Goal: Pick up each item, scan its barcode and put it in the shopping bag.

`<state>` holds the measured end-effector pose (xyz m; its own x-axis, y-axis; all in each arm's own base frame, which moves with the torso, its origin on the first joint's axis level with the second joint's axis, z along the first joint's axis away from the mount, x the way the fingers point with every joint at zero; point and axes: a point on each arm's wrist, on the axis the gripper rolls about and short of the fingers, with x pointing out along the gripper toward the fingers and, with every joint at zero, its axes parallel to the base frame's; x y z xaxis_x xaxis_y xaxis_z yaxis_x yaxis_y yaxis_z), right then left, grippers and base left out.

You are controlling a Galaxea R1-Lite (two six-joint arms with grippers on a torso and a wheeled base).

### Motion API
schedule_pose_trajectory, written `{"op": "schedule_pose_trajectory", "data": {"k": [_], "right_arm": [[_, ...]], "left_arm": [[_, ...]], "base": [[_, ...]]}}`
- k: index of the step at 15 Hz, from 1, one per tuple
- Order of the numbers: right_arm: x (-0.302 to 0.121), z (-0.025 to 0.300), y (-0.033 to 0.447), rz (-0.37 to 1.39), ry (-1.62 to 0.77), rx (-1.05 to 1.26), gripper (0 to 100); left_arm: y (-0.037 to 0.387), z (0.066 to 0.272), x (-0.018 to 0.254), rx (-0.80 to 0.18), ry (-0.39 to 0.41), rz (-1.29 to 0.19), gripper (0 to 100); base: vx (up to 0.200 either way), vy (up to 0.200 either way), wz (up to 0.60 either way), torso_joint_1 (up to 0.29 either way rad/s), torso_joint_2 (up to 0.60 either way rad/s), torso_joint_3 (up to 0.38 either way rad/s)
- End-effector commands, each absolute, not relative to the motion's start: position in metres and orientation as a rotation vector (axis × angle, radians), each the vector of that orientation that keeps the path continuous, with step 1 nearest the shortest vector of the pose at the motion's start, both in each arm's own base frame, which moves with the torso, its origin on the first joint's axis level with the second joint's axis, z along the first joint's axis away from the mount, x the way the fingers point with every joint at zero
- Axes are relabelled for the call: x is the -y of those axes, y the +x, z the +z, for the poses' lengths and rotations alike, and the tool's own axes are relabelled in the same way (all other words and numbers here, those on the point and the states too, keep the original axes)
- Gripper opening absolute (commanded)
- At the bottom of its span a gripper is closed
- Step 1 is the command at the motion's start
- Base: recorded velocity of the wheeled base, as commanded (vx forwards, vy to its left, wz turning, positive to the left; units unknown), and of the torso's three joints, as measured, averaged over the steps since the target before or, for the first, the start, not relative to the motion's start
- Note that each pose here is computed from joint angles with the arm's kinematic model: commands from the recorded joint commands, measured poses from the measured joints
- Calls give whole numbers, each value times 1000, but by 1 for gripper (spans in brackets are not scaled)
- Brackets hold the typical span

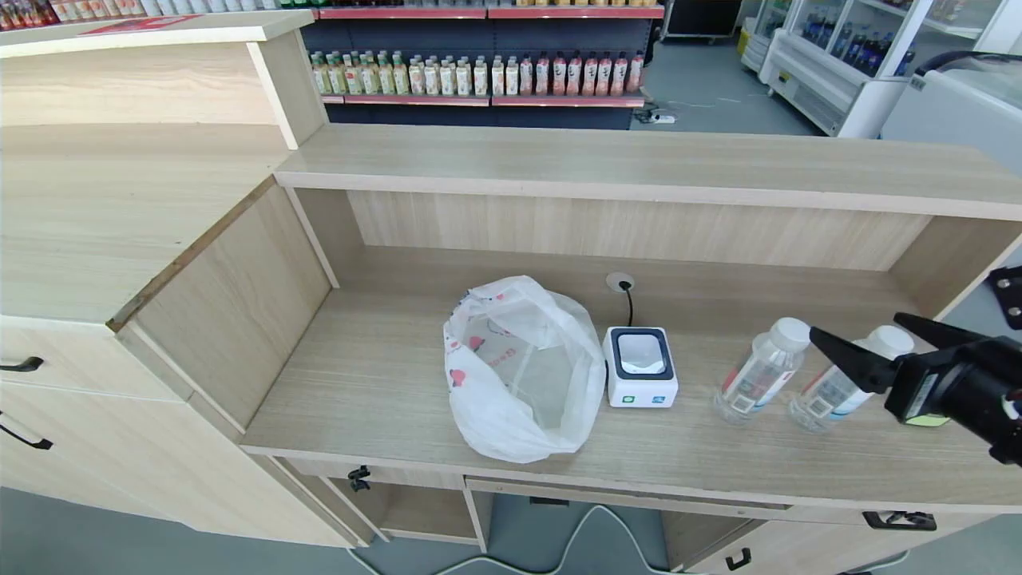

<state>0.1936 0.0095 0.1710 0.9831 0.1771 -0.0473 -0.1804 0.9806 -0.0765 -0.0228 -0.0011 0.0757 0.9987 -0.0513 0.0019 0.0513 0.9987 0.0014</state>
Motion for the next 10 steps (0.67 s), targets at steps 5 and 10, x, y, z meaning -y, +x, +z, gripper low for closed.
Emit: {"op": "schedule_pose_trajectory", "data": {"k": [5, 10], "right_arm": [[15, 106, 240, 136, -53, -288, 100], [12, 88, 268, 183, -94, -247, 100]], "left_arm": [[-23, 76, 1, 3, 2, -51, 100], [-23, 76, 1, 3, 2, -52, 100]], "base": [[0, 0, 0, 0, 0, 0], [0, 0, 0, 0, 0, 0]]}}
